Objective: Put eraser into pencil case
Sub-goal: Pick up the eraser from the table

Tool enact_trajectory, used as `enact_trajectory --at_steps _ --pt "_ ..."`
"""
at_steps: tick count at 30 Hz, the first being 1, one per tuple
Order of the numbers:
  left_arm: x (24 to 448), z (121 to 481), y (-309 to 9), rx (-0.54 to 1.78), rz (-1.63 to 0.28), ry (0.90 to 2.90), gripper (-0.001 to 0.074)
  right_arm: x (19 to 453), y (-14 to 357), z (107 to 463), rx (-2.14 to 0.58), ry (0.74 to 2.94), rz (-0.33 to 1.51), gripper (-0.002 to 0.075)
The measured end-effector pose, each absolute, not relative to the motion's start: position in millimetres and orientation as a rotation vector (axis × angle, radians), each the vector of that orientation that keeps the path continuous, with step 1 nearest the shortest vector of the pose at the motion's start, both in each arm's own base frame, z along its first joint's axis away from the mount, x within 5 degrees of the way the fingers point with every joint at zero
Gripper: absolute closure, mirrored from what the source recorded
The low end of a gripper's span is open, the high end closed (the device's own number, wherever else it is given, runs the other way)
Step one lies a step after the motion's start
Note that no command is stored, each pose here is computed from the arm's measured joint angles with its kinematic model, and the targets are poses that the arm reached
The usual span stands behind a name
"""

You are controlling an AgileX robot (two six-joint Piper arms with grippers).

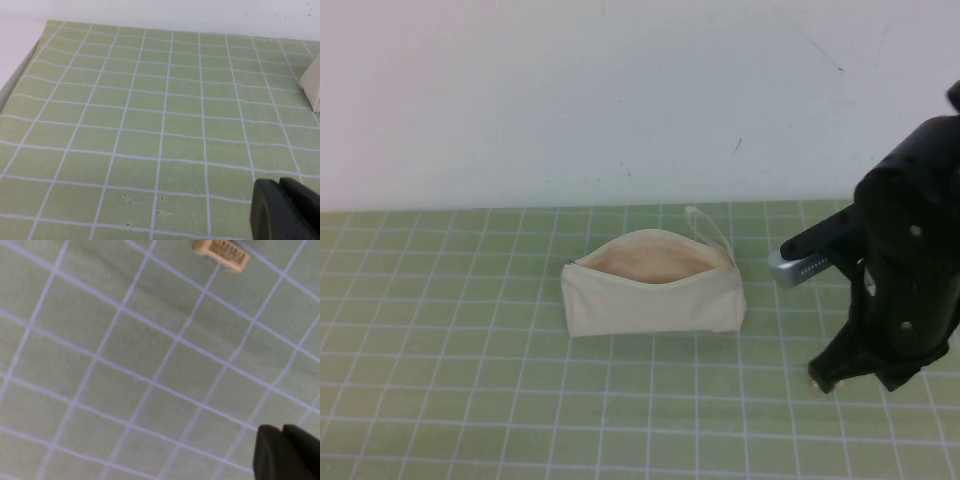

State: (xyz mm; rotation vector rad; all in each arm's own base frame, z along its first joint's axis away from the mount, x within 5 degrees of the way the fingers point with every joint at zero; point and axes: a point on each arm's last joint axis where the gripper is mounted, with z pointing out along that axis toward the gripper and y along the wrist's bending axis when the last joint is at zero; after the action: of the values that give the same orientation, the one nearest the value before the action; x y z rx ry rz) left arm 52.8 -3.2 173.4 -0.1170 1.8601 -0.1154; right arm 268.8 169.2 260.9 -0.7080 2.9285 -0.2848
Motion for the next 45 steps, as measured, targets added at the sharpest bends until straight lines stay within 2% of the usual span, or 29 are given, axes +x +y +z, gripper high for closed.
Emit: enact_trajectory --at_steps 3,8,10,12,17,27,41,43,45 --pt "53 173 -3 -0.117 -0.115 1.86 0.0739 277 172 248 -0.584 2.976 -0.199 0.0653" --pt "53 173 -3 -0.117 -0.115 1.86 0.0739 296 172 232 -0.398 2.988 -0.002 0.0445" --pt "53 173 -3 -0.117 -0.115 1.86 0.0739 303 172 228 -0.336 2.964 0.023 0.0377" --pt "53 173 -3 -0.117 -0.115 1.86 0.0739 308 171 222 -0.292 2.952 0.007 0.0347" --pt "53 173 -3 -0.117 -0.115 1.86 0.0739 318 169 202 -0.216 2.956 -0.097 0.0326" --pt "53 173 -3 -0.117 -0.115 1.86 0.0739 334 175 160 -0.179 2.968 -0.099 0.0323" --pt "53 173 -3 -0.117 -0.115 1.86 0.0739 348 162 146 -0.076 2.957 -0.074 0.0325" --pt "53 173 -3 -0.117 -0.115 1.86 0.0739 347 164 146 -0.086 2.964 -0.052 0.0343" --pt "53 173 -3 -0.117 -0.115 1.86 0.0739 346 165 145 -0.119 2.973 -0.026 0.0396"
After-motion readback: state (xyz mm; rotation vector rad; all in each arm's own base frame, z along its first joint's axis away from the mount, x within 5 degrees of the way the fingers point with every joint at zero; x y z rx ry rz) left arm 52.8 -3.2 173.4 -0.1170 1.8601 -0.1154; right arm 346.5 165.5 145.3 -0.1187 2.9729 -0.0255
